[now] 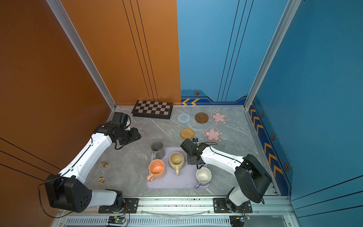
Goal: Place cups on coasters
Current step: Pick up the cup from the tray, then place the cup on the coaster.
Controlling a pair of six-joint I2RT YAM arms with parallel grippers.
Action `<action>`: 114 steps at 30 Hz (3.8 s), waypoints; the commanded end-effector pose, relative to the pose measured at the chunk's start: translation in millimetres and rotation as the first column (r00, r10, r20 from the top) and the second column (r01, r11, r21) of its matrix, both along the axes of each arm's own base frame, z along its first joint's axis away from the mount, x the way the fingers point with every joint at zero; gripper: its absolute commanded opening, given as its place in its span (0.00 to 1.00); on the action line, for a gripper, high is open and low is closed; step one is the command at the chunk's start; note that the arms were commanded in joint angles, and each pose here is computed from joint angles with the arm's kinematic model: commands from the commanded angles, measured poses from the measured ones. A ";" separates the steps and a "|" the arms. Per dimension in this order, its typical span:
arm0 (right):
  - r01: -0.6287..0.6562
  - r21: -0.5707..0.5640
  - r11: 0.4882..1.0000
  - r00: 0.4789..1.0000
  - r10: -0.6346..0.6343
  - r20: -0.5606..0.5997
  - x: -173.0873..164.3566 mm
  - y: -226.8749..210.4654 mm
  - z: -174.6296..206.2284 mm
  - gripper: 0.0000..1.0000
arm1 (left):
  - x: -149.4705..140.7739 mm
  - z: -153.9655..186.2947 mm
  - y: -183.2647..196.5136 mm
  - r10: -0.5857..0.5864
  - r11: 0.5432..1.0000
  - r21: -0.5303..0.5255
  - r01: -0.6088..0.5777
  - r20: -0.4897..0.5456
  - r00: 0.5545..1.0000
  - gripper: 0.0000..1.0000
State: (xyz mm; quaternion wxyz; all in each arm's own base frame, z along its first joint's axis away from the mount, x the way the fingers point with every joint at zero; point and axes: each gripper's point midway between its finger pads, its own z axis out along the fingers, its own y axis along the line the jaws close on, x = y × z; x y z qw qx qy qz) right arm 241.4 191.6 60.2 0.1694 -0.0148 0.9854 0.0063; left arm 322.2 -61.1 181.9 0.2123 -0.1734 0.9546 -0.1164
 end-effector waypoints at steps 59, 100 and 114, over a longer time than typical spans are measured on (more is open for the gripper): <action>0.106 -0.054 0.993 0.926 -0.079 0.368 180.0 -146.2 104.5 0.00 | 48.6 14.8 -22.0 0.016 0.999 -0.030 -0.016 0.002 1.000 0.59; 0.134 -0.086 0.987 0.913 -0.089 0.398 340.9 -215.8 57.0 0.00 | 120.2 -34.0 -55.5 -0.005 0.997 -0.076 -0.003 -0.109 0.994 0.57; 0.131 -0.108 0.986 0.907 -0.075 0.415 351.8 -219.7 60.5 0.00 | 130.9 -41.6 -59.7 -0.014 0.997 -0.079 0.004 -0.116 0.993 0.56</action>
